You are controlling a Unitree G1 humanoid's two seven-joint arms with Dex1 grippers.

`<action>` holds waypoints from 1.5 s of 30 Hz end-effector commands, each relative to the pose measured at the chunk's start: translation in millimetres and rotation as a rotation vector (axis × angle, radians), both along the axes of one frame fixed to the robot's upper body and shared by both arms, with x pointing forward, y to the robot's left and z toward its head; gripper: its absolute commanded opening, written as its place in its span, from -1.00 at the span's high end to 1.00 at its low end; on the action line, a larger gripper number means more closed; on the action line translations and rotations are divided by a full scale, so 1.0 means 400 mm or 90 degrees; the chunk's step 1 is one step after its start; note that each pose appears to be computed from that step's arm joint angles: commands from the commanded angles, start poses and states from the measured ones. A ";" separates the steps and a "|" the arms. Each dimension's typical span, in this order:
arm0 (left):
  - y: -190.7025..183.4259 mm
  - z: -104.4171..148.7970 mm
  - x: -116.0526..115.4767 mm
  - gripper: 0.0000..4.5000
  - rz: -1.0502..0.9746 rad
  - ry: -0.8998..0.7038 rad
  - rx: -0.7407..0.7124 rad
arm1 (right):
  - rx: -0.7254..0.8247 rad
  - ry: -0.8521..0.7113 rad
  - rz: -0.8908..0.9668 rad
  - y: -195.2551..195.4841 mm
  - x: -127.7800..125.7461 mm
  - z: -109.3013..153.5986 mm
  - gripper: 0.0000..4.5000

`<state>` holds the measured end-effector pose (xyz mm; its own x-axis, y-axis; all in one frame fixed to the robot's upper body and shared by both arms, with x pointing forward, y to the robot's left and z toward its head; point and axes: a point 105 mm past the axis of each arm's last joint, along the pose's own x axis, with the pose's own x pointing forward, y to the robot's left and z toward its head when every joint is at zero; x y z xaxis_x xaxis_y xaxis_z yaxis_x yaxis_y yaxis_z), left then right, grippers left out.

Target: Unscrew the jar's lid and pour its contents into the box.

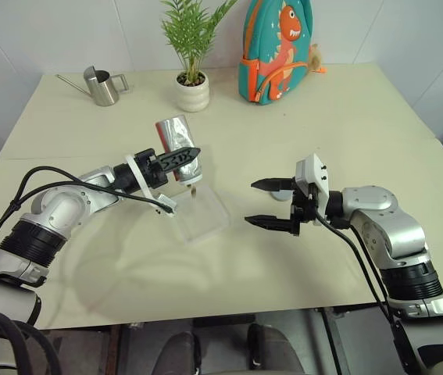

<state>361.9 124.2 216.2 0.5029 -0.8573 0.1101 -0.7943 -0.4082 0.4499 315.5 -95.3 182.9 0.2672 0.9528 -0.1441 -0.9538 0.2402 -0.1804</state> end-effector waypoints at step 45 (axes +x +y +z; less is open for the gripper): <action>0.683 -0.130 -0.215 -0.58 0.014 0.596 -1.583 | -0.008 -0.030 0.061 0.034 0.021 0.000 -1.00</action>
<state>284.2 389.9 155.1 0.9521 0.2755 0.1328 -0.2685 0.9609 -0.0681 324.0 -83.1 170.0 0.1898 0.9673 -0.1681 -0.9705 0.1589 -0.1815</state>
